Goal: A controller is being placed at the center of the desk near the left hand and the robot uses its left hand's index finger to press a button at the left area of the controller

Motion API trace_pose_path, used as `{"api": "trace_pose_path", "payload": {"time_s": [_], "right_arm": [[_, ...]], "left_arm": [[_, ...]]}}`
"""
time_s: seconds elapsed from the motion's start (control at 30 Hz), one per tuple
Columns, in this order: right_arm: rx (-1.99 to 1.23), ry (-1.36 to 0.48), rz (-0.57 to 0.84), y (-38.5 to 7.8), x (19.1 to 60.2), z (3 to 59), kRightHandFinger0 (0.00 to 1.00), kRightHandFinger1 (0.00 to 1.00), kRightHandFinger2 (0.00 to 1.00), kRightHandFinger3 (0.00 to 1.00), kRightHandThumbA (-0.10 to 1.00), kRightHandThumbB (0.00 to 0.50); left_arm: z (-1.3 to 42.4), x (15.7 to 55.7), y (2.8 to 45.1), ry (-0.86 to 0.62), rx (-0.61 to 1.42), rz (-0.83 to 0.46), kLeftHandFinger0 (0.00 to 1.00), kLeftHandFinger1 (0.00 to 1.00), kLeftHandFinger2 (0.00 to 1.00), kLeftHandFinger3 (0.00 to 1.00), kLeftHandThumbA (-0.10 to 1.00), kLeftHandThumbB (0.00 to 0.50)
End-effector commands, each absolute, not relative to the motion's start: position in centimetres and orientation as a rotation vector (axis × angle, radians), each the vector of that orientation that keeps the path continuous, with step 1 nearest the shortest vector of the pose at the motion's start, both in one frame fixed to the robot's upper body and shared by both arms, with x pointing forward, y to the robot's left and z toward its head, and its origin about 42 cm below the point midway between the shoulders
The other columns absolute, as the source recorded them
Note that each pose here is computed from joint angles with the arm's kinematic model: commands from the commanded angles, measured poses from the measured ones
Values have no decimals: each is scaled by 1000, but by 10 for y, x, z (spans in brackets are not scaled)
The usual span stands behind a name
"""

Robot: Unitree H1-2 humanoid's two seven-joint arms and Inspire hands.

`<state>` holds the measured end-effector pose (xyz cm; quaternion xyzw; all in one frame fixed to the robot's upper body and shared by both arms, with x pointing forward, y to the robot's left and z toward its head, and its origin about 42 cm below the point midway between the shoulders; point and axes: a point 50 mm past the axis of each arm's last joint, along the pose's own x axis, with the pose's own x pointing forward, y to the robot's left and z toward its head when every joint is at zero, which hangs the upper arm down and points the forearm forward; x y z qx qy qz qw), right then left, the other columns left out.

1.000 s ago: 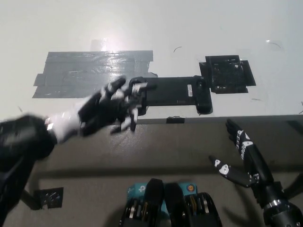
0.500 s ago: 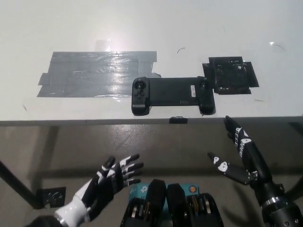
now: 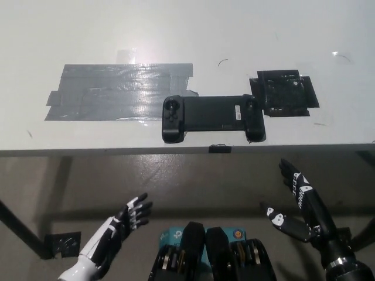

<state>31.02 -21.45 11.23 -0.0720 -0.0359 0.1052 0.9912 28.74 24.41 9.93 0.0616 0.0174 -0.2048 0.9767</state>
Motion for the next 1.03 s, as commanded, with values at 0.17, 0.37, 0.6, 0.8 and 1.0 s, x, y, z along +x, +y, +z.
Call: {"api": "trace_pose_path", "payload": {"time_s": [0.17,0.37,0.6,0.8,1.0], "right_arm": [[-125,-170,236,-210,320,136,1000,1000,1000,1000,679,243],[-130,-178,240,-210,321,139,1000,1000,1000,1000,688,240],[-122,-172,246,-209,321,139,1000,1000,1000,1000,694,249],[-119,-162,254,-206,321,139,1000,1000,1000,1000,704,256],[-118,-159,255,-204,320,136,1000,1000,1000,1000,726,254]], "left_arm": [[121,300,249,-182,247,-300,1000,1000,1000,1000,1000,272],[123,302,247,-208,255,-302,1000,1000,1000,1000,1000,251],[123,301,246,-218,249,-294,1000,1000,1000,1000,1000,241],[123,299,246,-223,222,-271,1000,1000,1000,1000,1000,242],[122,297,245,-235,202,-233,1000,1000,1000,1000,1000,242]]}}
